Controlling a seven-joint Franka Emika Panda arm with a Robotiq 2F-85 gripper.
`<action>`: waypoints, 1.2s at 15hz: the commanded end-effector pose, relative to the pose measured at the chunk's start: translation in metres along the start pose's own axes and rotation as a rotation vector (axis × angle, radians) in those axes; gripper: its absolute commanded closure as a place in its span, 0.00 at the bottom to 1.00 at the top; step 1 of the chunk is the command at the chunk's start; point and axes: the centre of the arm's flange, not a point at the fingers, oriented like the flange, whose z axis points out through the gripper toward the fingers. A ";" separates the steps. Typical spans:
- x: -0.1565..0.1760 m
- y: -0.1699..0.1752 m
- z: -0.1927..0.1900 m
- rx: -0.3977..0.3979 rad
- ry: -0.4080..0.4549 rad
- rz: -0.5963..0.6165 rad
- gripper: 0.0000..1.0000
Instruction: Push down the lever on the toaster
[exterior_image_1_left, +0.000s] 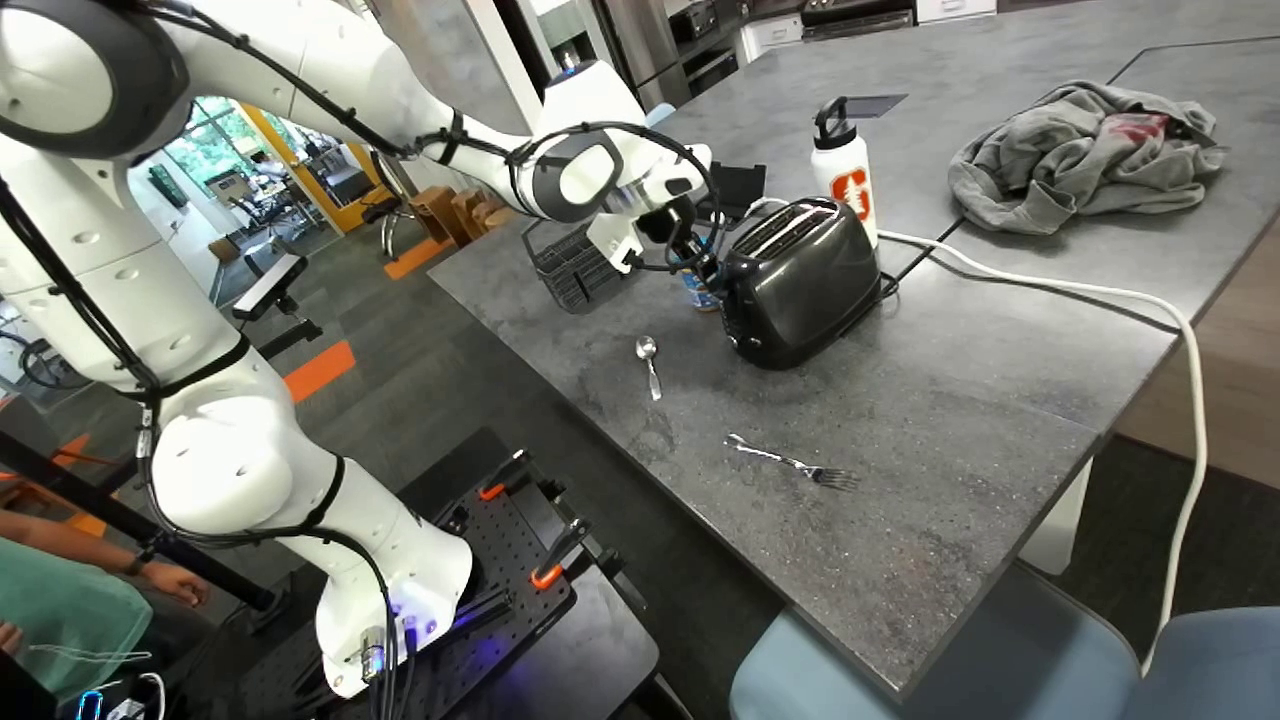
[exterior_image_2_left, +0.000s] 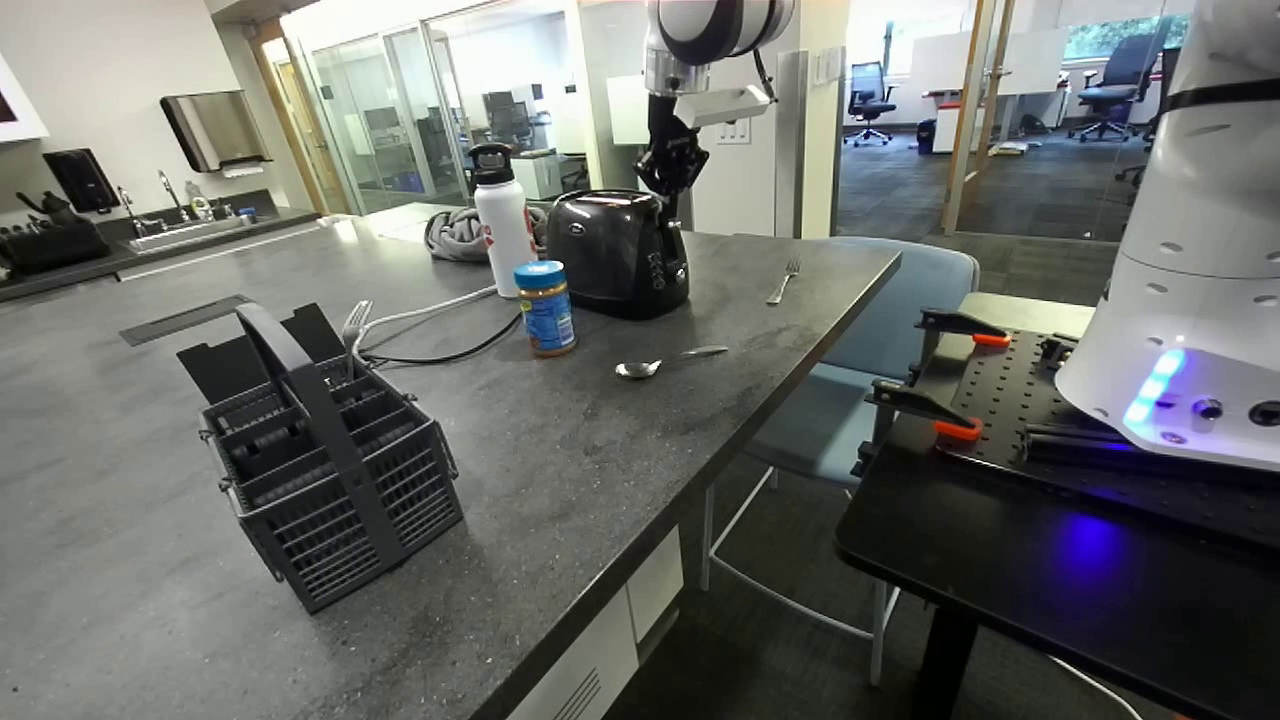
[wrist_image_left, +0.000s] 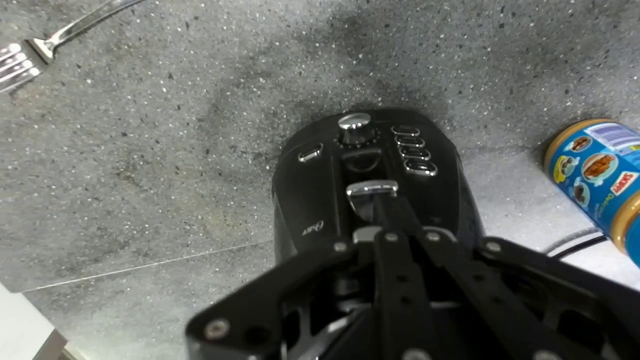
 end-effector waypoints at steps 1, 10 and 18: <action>0.010 -0.005 0.008 -0.025 0.018 0.024 1.00; 0.014 -0.007 0.026 -0.069 -0.009 0.046 1.00; 0.012 -0.004 0.055 -0.069 -0.044 0.052 1.00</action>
